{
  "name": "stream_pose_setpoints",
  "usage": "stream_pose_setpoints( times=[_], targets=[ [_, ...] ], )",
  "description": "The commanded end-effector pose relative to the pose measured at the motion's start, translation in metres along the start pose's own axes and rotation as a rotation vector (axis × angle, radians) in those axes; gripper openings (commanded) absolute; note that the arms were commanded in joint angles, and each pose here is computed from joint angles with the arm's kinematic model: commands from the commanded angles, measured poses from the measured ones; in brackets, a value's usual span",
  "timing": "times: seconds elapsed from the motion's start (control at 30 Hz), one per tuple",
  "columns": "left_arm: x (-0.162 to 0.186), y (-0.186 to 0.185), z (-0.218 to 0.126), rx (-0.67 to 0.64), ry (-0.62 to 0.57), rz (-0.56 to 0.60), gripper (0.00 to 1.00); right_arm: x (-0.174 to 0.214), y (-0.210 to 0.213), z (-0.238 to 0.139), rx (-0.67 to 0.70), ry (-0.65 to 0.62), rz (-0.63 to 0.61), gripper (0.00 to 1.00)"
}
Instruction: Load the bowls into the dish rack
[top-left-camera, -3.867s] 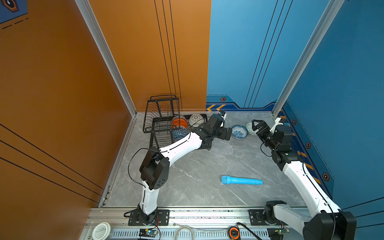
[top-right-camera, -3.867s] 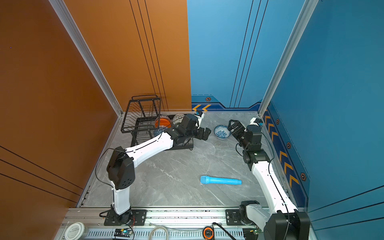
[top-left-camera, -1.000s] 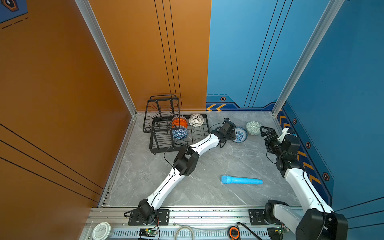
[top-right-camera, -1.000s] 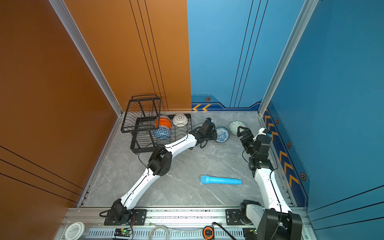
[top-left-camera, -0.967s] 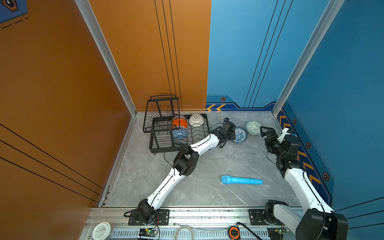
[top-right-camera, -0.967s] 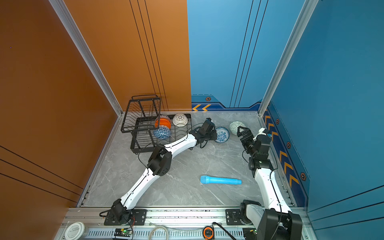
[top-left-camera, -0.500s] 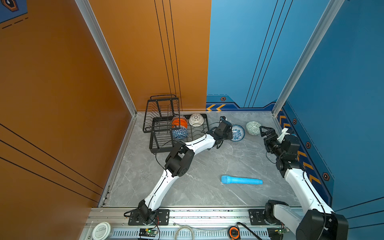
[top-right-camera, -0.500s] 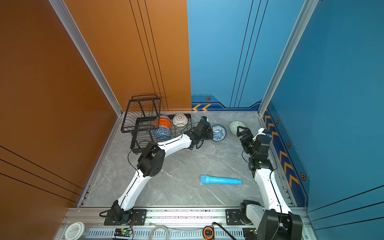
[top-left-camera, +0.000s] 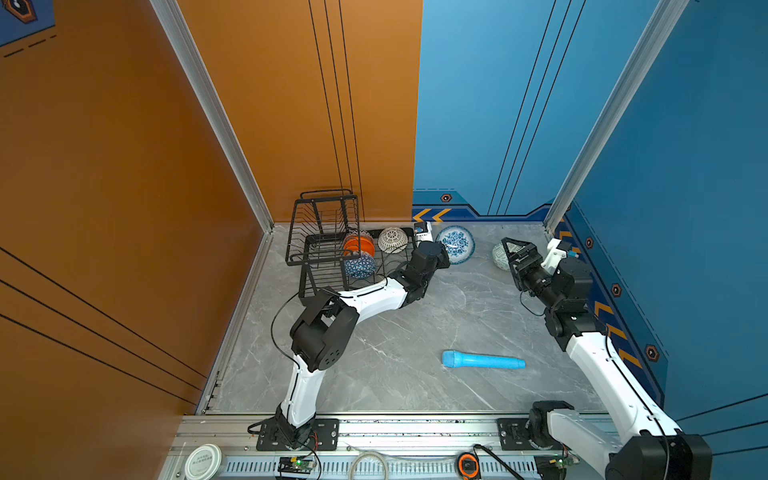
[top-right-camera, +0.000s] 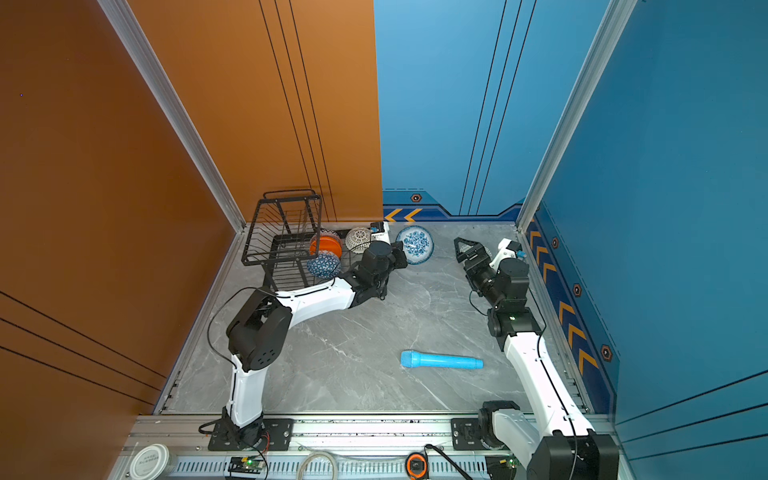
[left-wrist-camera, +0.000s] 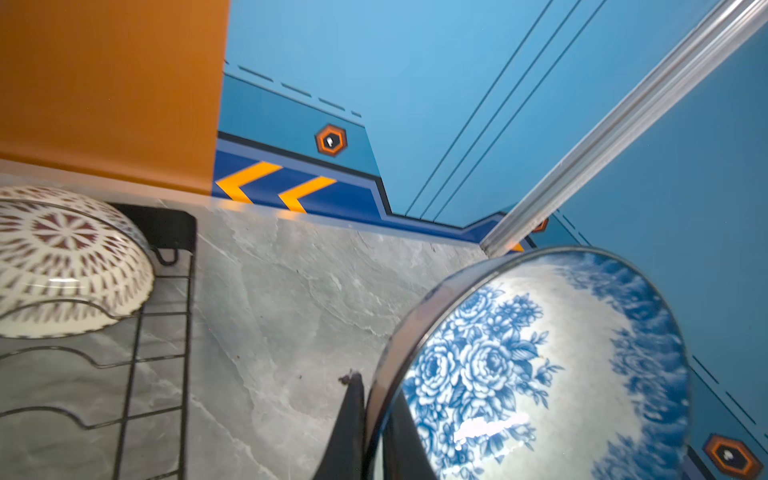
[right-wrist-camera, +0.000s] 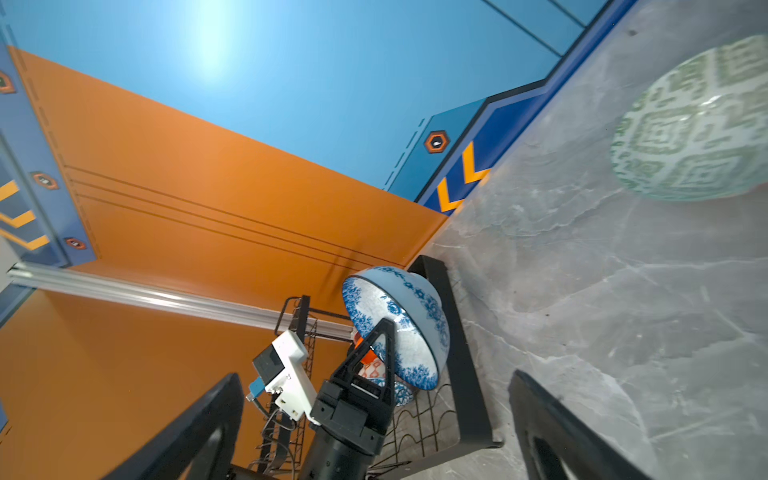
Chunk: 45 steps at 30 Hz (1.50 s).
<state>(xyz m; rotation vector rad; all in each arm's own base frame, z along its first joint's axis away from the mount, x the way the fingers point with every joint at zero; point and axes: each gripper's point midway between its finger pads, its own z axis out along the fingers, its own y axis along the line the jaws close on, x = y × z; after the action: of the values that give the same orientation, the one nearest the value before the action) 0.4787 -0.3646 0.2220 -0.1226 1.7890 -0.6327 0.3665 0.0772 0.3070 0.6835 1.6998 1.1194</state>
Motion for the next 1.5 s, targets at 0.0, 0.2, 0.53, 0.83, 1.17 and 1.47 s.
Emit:
stream_pose_setpoints(
  times=[0.0, 0.2, 0.53, 0.83, 1.17, 1.47],
  targets=[
    [-0.077, 0.002, -0.025, -0.021, -0.29, -0.034, 0.0, 0.005, 0.036, 0.004, -0.053, 0.005, -0.009, 1.0],
    [-0.102, 0.015, -0.053, -0.036, -0.469, -0.042, 0.0, 0.029, 0.082, 0.019, -0.139, 0.06, 0.0, 1.0],
    [-0.124, 0.008, -0.08, -0.036, -0.665, 0.022, 0.0, 0.066, 0.134, 0.056, -0.222, 0.111, 0.061, 1.0],
    [-0.126, 0.006, -0.079, -0.04, -0.699, 0.085, 0.0, 0.079, 0.151, 0.096, -0.245, 0.102, 0.096, 0.93],
    [-0.126, 0.015, -0.079, -0.046, -0.69, 0.096, 0.0, 0.079, 0.154, 0.137, -0.264, 0.076, 0.169, 0.72],
    [-0.124, 0.031, -0.083, -0.072, -0.68, 0.092, 0.0, 0.082, 0.142, 0.157, -0.208, 0.038, 0.188, 0.45]
  ],
)
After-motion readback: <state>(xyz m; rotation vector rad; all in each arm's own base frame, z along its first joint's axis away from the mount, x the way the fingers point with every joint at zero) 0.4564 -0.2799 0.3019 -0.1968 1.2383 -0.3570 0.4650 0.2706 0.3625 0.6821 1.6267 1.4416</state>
